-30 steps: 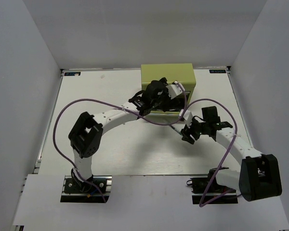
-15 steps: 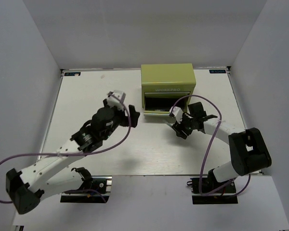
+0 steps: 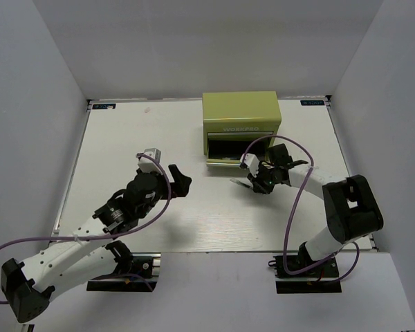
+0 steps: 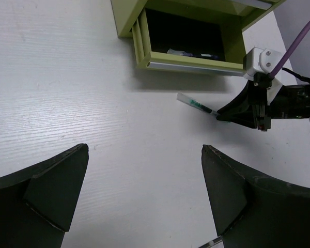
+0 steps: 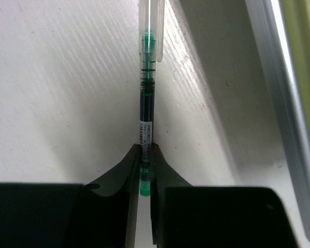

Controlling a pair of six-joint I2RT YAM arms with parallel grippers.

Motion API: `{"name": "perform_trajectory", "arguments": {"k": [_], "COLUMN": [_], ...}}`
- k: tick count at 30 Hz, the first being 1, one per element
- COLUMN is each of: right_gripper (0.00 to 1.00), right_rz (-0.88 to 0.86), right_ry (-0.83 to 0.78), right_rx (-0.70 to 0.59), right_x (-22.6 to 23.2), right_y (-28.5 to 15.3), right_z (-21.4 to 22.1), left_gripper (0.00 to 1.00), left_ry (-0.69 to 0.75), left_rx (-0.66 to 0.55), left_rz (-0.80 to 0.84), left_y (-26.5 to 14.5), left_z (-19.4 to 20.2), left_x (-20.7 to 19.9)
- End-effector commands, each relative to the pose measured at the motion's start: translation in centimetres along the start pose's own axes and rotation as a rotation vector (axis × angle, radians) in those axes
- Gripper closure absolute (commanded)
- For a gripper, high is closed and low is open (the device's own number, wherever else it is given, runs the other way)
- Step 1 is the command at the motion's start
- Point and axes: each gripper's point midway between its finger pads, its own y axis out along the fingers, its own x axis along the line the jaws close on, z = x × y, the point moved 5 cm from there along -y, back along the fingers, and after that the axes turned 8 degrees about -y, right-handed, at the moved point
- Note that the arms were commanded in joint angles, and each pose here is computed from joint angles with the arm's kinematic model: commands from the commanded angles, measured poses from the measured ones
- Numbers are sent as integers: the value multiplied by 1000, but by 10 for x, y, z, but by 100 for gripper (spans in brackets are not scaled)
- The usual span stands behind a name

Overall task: Sort the stationery into containers
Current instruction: Pick up the pen from the center of the board, then place the pen in the drawer.

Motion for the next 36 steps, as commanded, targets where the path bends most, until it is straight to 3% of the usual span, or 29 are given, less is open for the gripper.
{"name": "perform_trajectory", "arguments": {"k": [1, 4, 9, 15, 22, 26, 27, 32, 35, 36], "right_gripper": [90, 100, 100, 100, 100, 83, 73, 57, 56, 64], "right_rz": [-119, -130, -104, 149, 322, 325, 313, 295, 284, 282], "right_ry": [-2, -64, -232, -334, -372, -399, -398, -389, -384, -371], "right_rx": [24, -26, -148, -267, -191, -138, -127, -131, -153, -163], "right_x": [26, 29, 21, -34, -92, -113, -117, -120, -117, -115], "right_y": [-2, -18, -53, -108, -108, -91, -85, -79, -81, -84], "right_z": [9, -4, -40, -114, -133, -133, -131, -134, -136, -137], "left_gripper": [0, 0, 0, 0, 0, 0, 0, 0, 0, 0], "left_ry": [-43, -58, -59, -60, -62, -60, -60, -58, -69, -69], "left_rx": [22, 28, 41, 54, 63, 68, 68, 80, 74, 74], "left_rz": [-7, 22, 37, 53, 72, 67, 67, 68, 74, 74], "left_y": [3, 6, 6, 4, 0, -2, -2, -4, -5, -5], "left_z": [5, 7, 10, 16, 16, 17, 17, 20, 18, 18], "left_x": [-1, -5, -6, -3, -5, -3, -3, -1, -2, -2]}}
